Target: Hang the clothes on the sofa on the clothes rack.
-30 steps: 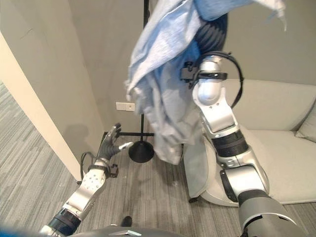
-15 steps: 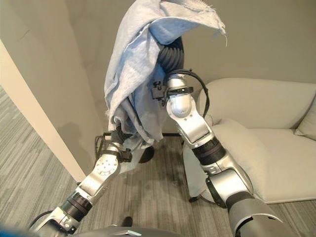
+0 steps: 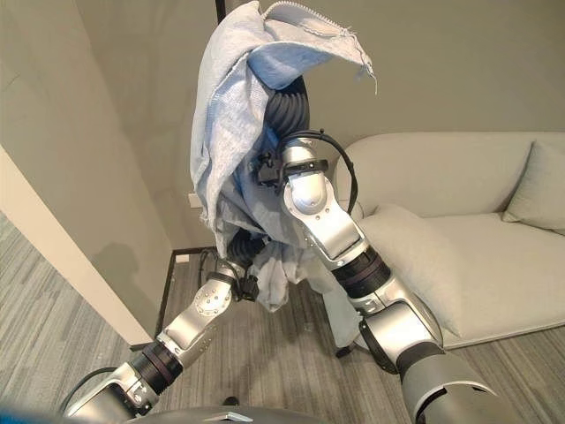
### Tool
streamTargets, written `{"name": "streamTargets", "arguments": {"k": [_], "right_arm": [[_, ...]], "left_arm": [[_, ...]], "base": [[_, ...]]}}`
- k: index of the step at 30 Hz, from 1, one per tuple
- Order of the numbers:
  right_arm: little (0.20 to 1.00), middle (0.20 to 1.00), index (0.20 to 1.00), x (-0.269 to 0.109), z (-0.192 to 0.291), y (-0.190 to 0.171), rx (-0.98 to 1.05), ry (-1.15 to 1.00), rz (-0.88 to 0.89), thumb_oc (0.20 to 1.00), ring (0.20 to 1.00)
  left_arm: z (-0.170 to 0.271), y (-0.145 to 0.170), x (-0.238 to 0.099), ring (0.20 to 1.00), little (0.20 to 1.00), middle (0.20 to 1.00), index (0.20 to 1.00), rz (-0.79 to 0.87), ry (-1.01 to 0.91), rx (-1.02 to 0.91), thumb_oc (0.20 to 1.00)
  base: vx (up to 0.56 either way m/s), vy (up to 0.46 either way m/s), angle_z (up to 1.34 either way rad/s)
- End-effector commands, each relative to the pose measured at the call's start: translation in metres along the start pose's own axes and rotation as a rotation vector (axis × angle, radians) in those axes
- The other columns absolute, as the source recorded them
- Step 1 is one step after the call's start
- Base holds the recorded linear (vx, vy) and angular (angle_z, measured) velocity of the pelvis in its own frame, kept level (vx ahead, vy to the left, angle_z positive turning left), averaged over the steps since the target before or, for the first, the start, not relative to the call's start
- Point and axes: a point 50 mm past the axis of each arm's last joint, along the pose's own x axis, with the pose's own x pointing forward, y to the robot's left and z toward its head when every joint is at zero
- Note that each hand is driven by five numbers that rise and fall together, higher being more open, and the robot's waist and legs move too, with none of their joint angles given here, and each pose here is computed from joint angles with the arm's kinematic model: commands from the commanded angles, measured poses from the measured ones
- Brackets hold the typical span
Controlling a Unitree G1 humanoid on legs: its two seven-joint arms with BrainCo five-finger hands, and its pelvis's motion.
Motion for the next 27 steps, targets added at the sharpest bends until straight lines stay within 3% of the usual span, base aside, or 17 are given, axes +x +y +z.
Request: {"name": "streamTargets", "arguments": {"k": [1,4,9,13,16,17,23,27], "right_arm": [[0.2,0.2,0.2,0.013,0.017,-0.022,-0.016,-0.109,-0.109,0.2,0.2],[0.2,0.2,0.2,0.002,0.02,-0.059,-0.101,-0.137,-0.208,0.2,0.2],[0.2,0.2,0.2,-0.01,0.026,-0.087,-0.193,-0.16,-0.271,0.2,0.2],[0.2,0.2,0.2,-0.028,0.036,-0.114,-0.341,-0.197,-0.305,0.2,0.2],[0.2,0.2,0.2,-0.036,0.039,-0.123,-0.405,-0.203,-0.323,0.2,0.2],[0.2,0.2,0.2,-0.044,0.041,-0.135,-0.49,-0.205,-0.344,0.2,0.2],[0.2,0.2,0.2,-0.075,0.048,-0.16,-0.746,-0.185,-0.42,0.2,0.2],[0.2,0.2,0.2,-0.083,0.049,-0.16,-0.827,-0.182,-0.455,0.2,0.2]], "left_arm": [[0.004,0.021,0.007,0.2,0.2,0.2,0.2,0.113,-0.041,0.024,0.2],[0.01,0.066,-0.01,0.2,0.2,0.2,0.2,0.278,-0.082,0.175,0.2],[0.026,0.111,-0.027,0.2,0.2,0.2,0.2,0.471,-0.14,0.298,0.2],[0.072,0.157,-0.043,0.2,0.2,0.2,0.2,0.68,-0.305,0.565,0.2],[0.089,0.165,-0.046,0.2,0.2,0.2,0.2,0.716,-0.372,0.668,0.2],[0.108,0.175,-0.049,0.2,0.2,0.2,0.2,0.76,-0.447,0.796,0.2],[0.145,0.178,-0.055,0.2,0.2,0.2,0.2,0.792,-0.619,1.104,0.2],[0.155,0.174,-0.055,0.2,0.2,0.2,0.2,0.79,-0.676,1.194,0.2]], "base": [[0.0,0.0,0.0],[0.02,0.003,0.01],[0.02,0.022,0.04],[0.02,0.056,0.01],[0.03,0.094,0.04],[0.03,0.067,0.01],[0.05,0.154,0.01],[0.01,0.192,-0.01]]}}
